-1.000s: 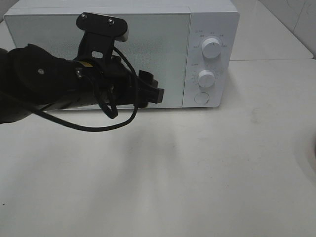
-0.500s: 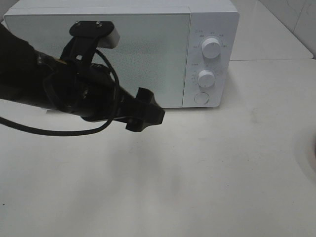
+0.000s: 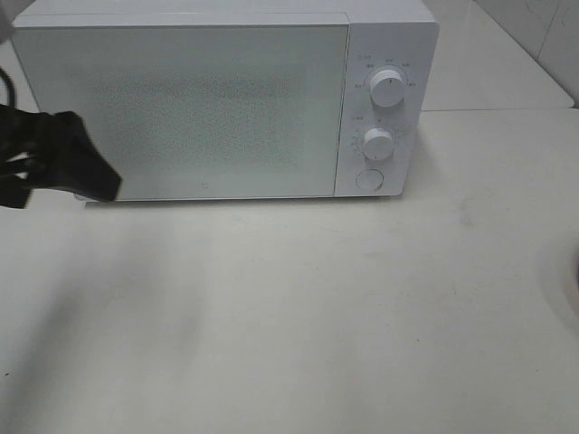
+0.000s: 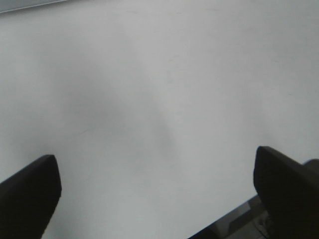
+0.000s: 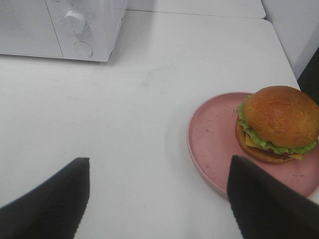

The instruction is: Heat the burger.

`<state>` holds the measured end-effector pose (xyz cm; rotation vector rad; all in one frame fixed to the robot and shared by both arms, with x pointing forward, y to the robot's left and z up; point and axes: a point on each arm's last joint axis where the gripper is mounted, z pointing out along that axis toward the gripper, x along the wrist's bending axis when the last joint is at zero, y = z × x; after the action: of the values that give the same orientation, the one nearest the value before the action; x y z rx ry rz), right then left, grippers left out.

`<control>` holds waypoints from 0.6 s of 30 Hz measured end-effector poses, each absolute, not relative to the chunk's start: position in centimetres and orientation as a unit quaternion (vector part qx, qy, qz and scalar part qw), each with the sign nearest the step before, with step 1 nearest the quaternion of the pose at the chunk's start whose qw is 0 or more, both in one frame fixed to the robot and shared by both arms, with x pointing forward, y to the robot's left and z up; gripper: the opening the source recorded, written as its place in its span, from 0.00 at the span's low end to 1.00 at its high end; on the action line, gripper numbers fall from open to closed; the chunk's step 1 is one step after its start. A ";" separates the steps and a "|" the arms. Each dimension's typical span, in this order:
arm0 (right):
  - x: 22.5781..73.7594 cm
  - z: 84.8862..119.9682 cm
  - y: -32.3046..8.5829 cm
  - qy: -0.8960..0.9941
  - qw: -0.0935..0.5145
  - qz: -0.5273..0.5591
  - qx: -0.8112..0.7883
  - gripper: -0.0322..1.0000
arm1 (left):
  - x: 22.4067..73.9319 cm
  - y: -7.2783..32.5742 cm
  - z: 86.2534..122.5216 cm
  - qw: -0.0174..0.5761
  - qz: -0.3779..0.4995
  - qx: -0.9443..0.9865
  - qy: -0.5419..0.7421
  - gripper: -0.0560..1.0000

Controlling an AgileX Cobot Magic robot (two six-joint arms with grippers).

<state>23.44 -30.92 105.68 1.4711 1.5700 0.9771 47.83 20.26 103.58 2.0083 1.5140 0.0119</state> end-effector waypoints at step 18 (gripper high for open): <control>23.4 105.7 -30.9 0.615 0.380 0.383 0.576 0.76 | 38.6 28.3 108.4 0.228 0.161 0.707 0.650 0.97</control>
<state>23.44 -30.92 105.68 1.4711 1.5700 0.9771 38.57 28.28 108.39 1.9471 1.7893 0.4444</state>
